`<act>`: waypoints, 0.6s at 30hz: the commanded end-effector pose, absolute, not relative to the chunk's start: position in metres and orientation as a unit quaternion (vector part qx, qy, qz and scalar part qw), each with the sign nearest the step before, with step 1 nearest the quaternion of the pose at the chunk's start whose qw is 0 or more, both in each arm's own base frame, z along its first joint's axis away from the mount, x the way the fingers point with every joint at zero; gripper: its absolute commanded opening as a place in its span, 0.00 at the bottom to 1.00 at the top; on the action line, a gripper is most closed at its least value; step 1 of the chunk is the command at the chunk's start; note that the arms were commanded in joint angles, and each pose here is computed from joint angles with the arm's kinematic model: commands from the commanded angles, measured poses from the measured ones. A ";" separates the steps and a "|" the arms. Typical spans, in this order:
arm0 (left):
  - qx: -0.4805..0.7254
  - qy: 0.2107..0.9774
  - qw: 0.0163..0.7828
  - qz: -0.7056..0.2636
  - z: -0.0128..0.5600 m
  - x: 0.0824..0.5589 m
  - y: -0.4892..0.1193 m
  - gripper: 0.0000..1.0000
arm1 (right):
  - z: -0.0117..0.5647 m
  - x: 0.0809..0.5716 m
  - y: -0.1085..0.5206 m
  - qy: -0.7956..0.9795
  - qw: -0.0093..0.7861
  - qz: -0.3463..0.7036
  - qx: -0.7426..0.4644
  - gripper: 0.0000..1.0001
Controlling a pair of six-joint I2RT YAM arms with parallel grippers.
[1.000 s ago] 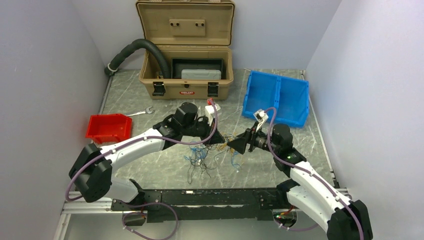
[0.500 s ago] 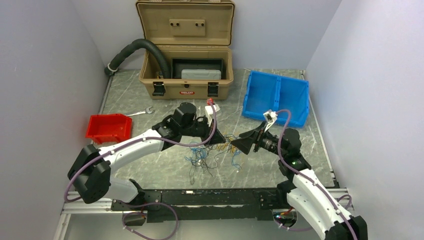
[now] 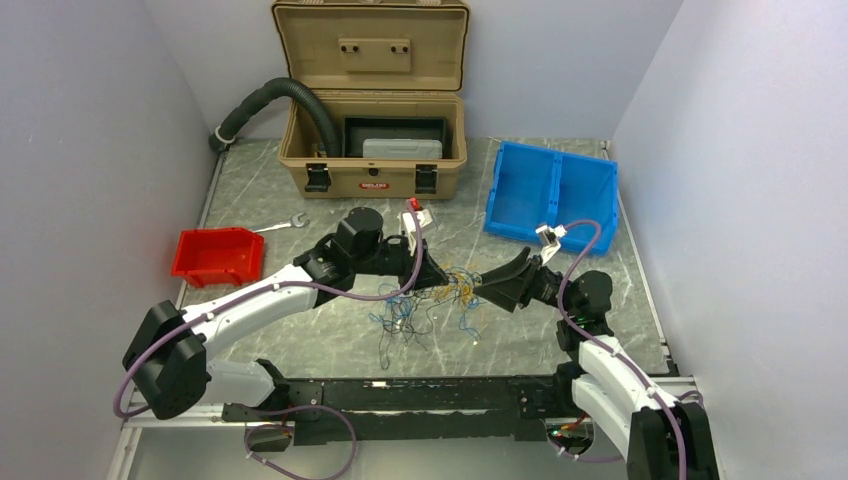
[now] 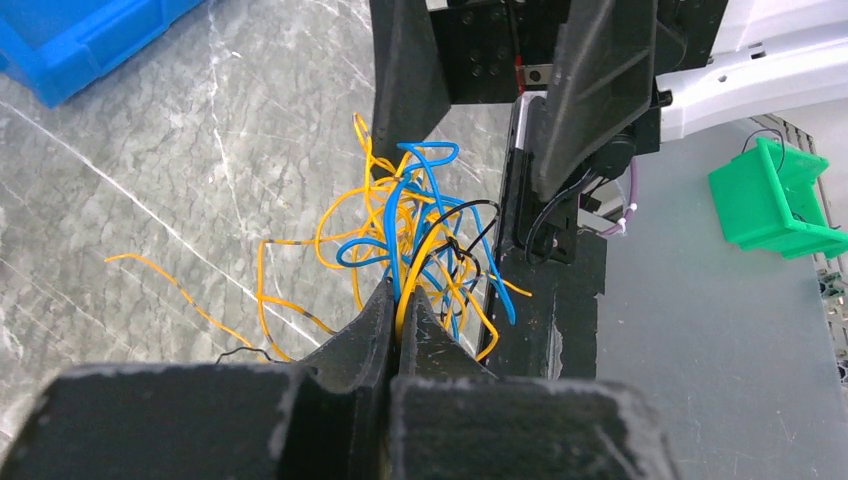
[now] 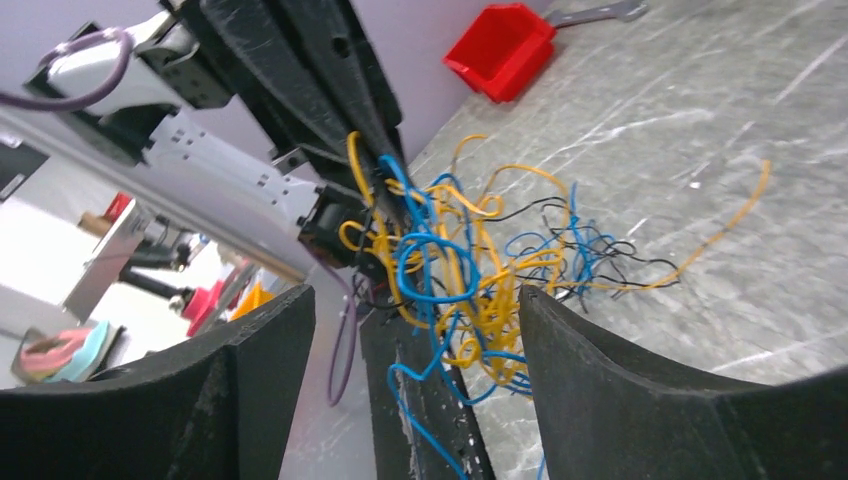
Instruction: Untangle the cables
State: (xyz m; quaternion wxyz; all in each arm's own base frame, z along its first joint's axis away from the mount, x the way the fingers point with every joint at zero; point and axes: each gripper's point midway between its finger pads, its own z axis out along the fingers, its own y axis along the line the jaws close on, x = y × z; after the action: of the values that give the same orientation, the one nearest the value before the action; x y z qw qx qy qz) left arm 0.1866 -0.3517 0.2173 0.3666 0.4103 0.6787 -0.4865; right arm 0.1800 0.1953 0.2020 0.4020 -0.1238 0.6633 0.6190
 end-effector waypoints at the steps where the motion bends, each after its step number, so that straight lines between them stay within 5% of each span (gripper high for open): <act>1: 0.420 0.642 0.389 -0.509 0.240 0.185 -0.359 0.00 | 0.224 0.155 0.203 0.618 0.407 0.641 -0.204 0.74; 4: 0.420 0.640 0.385 -0.515 0.241 0.185 -0.362 0.00 | 0.225 0.154 0.206 0.615 0.405 0.643 -0.209 0.65; 11: 0.401 0.668 0.381 -0.498 0.234 0.197 -0.363 0.00 | 0.226 0.162 0.207 0.623 0.421 0.630 -0.194 0.00; 13: 0.387 0.686 0.385 -0.482 0.229 0.204 -0.361 0.01 | 0.223 0.170 0.205 0.638 0.426 0.617 -0.173 0.00; 15: 0.365 0.707 0.389 -0.464 0.223 0.214 -0.358 0.14 | 0.221 0.181 0.201 0.653 0.443 0.595 -0.149 0.00; 18: 0.334 0.724 0.392 -0.459 0.217 0.222 -0.351 0.47 | 0.214 0.201 0.190 0.689 0.471 0.540 -0.109 0.00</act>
State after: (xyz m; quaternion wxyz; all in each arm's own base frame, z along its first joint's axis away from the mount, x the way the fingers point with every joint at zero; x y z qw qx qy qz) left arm 0.2010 -0.3543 0.2039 0.3611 0.3784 0.7110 -0.4700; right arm 0.1704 0.2028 0.2102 0.4118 -0.1471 0.6574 0.6137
